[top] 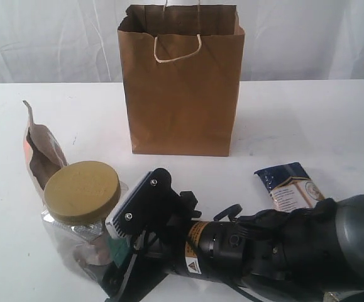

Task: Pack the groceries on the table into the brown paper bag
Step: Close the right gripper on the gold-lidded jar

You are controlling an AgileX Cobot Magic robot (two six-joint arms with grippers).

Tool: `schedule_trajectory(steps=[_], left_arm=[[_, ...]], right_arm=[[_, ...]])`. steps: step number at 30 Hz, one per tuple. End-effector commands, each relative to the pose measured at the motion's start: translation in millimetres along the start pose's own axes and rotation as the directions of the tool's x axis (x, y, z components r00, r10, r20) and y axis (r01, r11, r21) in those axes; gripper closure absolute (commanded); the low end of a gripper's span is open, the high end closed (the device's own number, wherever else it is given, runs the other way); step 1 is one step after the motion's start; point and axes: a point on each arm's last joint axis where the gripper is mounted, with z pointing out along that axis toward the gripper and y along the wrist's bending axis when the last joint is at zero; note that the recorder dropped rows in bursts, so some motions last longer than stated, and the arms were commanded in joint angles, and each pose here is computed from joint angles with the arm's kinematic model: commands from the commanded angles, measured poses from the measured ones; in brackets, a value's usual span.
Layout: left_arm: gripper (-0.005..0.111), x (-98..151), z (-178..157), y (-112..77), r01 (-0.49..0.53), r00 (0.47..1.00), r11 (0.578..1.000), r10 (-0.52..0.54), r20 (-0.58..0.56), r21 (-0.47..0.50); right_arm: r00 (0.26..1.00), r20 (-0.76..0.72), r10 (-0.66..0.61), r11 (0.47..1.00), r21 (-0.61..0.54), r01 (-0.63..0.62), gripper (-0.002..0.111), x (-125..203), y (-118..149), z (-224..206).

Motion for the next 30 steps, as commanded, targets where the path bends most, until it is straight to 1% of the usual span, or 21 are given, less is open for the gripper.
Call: schedule_trajectory(steps=[1,9,14,18,22,30], left_arm=[[0.042,-1.5,-1.1,-2.3,0.003,1.0,1.0,-0.003,0.005,0.019],[0.042,-1.5,-1.1,-2.3,0.003,1.0,1.0,-0.003,0.005,0.019],[0.042,-1.5,-1.1,-2.3,0.003,1.0,1.0,-0.003,0.005,0.019],[0.042,-1.5,-1.1,-2.3,0.003,1.0,1.0,-0.003,0.005,0.019],[0.042,-1.5,-1.1,-2.3,0.003,1.0,1.0,-0.003,0.005,0.019],[0.042,-1.5,-1.1,-2.3,0.003,1.0,1.0,-0.003,0.005,0.019]], right_arm=[[1.0,0.026,-0.012,1.0,-0.004,0.012,0.014,3.2,-4.6,2.9],[0.999,0.04,-0.017,1.0,-0.002,0.017,0.014,2.8,-5.8,3.5],[0.997,0.047,0.062,0.998,0.03,-0.063,0.013,2.7,-15.1,2.3],[0.992,0.058,0.108,0.994,0.024,-0.109,0.006,3.8,-15.5,4.2],[0.991,0.075,0.111,0.994,0.012,-0.113,0.005,6.9,-15.2,8.8],[0.99,0.118,0.079,0.997,-0.018,-0.078,0.005,10.5,-13.3,15.6]])
